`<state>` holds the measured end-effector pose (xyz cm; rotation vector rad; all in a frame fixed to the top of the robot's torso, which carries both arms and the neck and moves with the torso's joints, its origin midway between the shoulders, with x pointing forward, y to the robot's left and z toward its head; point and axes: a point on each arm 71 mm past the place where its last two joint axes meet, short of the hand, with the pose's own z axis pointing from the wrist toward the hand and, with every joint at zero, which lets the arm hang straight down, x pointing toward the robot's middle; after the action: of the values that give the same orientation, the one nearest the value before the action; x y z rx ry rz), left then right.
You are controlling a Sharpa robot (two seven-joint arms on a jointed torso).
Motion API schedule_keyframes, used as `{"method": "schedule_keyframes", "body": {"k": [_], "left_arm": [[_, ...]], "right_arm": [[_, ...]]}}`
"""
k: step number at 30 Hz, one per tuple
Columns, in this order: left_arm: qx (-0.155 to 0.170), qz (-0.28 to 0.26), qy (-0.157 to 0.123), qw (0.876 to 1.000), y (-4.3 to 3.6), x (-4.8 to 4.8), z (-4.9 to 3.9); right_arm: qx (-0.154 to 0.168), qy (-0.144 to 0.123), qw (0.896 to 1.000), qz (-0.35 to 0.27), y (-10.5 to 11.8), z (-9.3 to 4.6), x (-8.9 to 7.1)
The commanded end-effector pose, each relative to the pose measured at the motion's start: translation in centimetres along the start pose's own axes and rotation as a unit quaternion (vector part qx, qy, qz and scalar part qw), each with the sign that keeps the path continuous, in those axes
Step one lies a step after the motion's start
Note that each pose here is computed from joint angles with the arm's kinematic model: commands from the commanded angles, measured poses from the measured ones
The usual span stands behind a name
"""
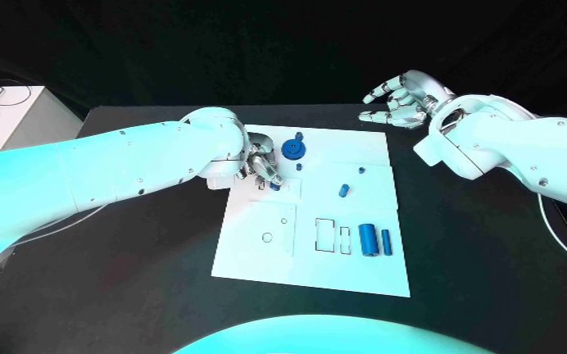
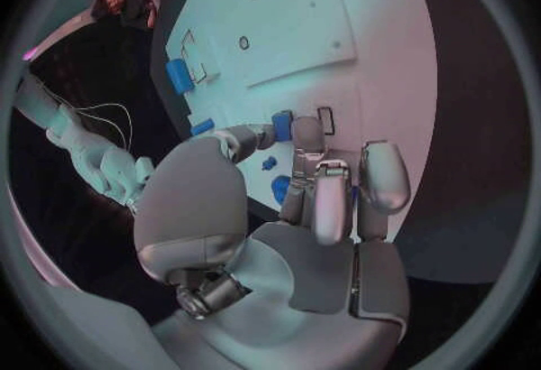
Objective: Assemble the parts on the task board
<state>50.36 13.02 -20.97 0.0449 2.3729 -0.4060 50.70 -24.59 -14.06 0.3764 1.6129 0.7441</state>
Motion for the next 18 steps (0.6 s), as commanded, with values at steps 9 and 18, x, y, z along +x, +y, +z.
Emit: {"method": "schedule_keyframes", "body": {"k": [9,18], "left_arm": [[-0.004,0.015,0.019,1.0,0.17,0.98,0.38],[-0.004,0.024,0.023,0.999,0.05,1.39,0.48]], "right_arm": [[-0.01,0.0,1.0,-0.012,0.12,-0.02,0.11],[-0.01,0.003,1.0,-0.011,0.08,-0.06,0.24]]}}
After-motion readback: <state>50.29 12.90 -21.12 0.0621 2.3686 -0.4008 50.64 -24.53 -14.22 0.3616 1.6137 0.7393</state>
